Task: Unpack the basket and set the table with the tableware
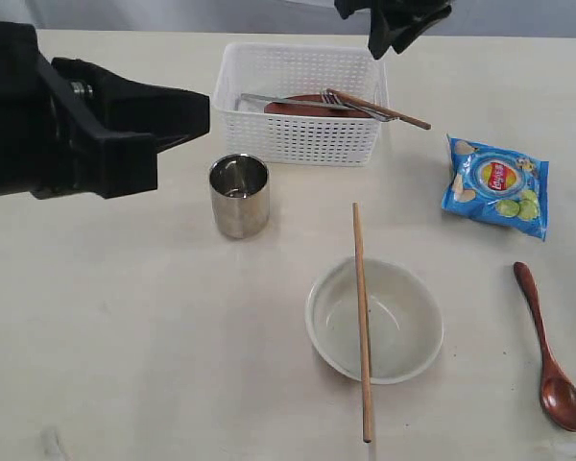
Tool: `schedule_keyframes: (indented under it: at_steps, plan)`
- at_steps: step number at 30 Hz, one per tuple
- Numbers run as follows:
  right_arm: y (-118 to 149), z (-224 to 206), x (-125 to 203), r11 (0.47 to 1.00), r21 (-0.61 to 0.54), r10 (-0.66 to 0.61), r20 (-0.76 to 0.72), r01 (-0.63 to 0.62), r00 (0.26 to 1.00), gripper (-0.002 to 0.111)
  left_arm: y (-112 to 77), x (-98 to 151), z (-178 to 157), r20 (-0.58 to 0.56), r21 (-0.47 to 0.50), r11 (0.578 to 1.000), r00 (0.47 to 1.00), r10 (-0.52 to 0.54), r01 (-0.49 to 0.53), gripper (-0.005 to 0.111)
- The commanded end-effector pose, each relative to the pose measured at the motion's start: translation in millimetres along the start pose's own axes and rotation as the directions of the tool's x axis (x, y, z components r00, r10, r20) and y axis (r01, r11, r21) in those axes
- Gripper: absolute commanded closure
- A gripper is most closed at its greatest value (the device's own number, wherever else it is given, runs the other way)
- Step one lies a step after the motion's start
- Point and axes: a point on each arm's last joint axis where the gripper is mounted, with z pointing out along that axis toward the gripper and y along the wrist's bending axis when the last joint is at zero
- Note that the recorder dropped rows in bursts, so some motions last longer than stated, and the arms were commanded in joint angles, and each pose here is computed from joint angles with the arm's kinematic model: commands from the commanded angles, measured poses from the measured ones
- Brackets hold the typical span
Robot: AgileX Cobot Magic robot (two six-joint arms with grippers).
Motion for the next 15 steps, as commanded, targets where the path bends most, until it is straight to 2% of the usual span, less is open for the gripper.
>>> schedule_keyframes:
  at_steps: [1,3,6,9,12,15]
  plan:
    - [-33,-12,14,0.996,0.044,0.084,-0.007,-0.083,0.996,0.079,0.6,0,-1,0.012,-0.002,1.000,1.000,0.009,-0.009,0.107]
    - [-50,-17,28,0.990,0.020,0.139,-0.018,-0.139,0.990,0.079,0.6,-1,-1,0.016,-0.002,1.000,1.000,0.009,-0.009,0.107]
    - [-64,-25,51,0.972,-0.141,0.189,-0.014,-0.189,0.982,0.079,0.6,-1,-1,0.021,-0.002,1.000,1.000,0.009,-0.009,0.107]
    - [-70,-32,67,0.948,-0.252,0.201,0.012,-0.192,0.979,0.070,0.6,-2,-1,0.027,-0.002,1.000,1.000,-0.006,0.006,0.107]
    - [-61,-30,79,0.954,-0.266,0.141,-0.005,-0.137,0.990,0.059,0.6,-2,-1,0.030,-0.002,1.000,0.999,-0.014,0.014,0.107]
    - [-43,-21,82,0.959,-0.278,0.053,-0.033,-0.060,0.998,0.059,0.6,-2,-1,0.030,-0.002,1.000,0.999,-0.014,0.014,0.107]
